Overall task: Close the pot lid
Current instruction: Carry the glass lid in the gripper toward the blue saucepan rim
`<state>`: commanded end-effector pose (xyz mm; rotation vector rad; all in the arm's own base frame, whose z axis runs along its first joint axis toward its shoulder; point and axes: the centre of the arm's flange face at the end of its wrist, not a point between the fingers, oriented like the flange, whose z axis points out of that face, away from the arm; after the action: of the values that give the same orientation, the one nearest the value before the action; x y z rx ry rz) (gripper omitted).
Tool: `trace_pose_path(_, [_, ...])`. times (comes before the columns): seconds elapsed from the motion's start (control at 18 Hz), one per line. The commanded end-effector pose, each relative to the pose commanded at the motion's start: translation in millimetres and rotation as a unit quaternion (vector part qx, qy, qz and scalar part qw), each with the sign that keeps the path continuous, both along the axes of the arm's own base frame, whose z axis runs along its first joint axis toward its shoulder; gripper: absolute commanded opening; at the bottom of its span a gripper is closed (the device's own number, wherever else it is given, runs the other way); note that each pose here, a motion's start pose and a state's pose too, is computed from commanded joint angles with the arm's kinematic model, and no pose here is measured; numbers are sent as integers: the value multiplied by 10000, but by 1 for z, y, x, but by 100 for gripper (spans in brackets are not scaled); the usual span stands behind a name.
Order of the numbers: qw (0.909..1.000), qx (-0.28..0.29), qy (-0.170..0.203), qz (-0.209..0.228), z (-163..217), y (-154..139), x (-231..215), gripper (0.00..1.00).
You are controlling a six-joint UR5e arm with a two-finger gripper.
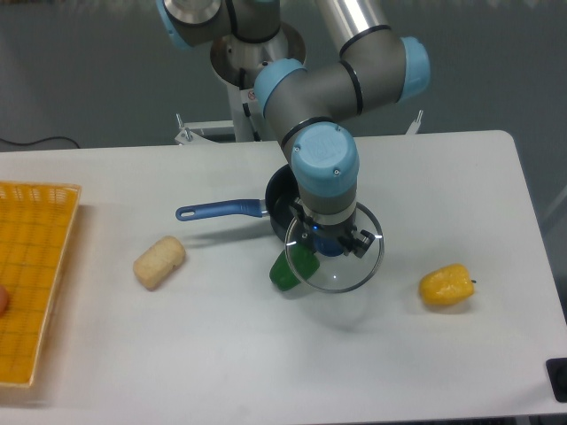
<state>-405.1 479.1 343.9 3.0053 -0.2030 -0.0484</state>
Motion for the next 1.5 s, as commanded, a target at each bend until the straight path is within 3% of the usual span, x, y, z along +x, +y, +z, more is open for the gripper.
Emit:
trace_pose_path(0.39, [10000, -33, -55, 24, -5, -7, 1, 51])
trace_pose_path(0.61, [9994, -87, -140, -295, -10, -12, 9, 51])
trace_pose_path(1.0, [9986, -134, -254, -446, -23, -14, 34, 51])
trace_pose_path(1.28, [9958, -135, -343, -838, -24, -11, 55, 51])
trace_pose_path(1.5, [9889, 5, -528, -1391, -22, -19, 67, 51])
